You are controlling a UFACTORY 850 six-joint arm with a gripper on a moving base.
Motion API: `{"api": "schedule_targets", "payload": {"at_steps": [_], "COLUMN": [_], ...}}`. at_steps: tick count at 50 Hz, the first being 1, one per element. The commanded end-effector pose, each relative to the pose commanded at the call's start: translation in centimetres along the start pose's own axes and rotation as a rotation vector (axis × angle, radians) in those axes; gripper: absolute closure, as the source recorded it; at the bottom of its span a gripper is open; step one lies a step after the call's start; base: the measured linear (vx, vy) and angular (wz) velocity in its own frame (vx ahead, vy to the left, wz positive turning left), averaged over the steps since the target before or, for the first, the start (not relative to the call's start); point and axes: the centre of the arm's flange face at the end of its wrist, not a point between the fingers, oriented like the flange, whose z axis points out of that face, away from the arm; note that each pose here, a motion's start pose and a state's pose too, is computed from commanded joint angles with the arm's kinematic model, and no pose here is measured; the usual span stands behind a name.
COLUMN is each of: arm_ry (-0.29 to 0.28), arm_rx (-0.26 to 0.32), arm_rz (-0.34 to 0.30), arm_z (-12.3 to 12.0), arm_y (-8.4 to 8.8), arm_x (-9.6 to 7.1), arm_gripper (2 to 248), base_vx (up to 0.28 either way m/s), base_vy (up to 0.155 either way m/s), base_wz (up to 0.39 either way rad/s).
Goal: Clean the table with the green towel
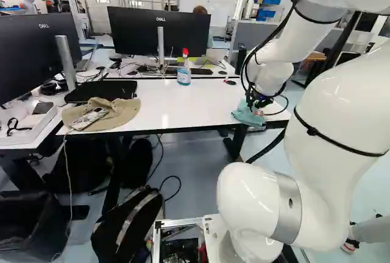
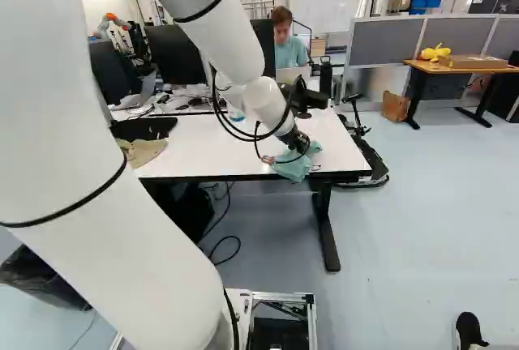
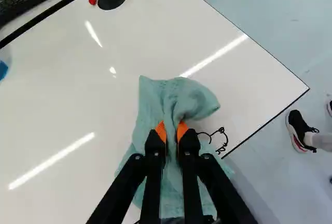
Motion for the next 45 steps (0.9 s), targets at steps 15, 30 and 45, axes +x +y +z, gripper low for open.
{"api": "schedule_targets", "payload": {"at_steps": [15, 30, 45], "arm_ry": [-0.045, -0.090, -0.119], "arm_rx": [0.000, 0.000, 0.000], "arm_rz": [0.000, 0.000, 0.000], "arm_z": [0.0, 0.0, -0.1], "arm_y": [0.0, 0.0, 0.0], "arm_x": [-0.4, -0.8, -1.1], "arm_gripper": [208, 208, 208], "base_vx": [0.000, 0.000, 0.000], "base_vy": [0.000, 0.000, 0.000], "base_wz": [0.000, 0.000, 0.000]}}
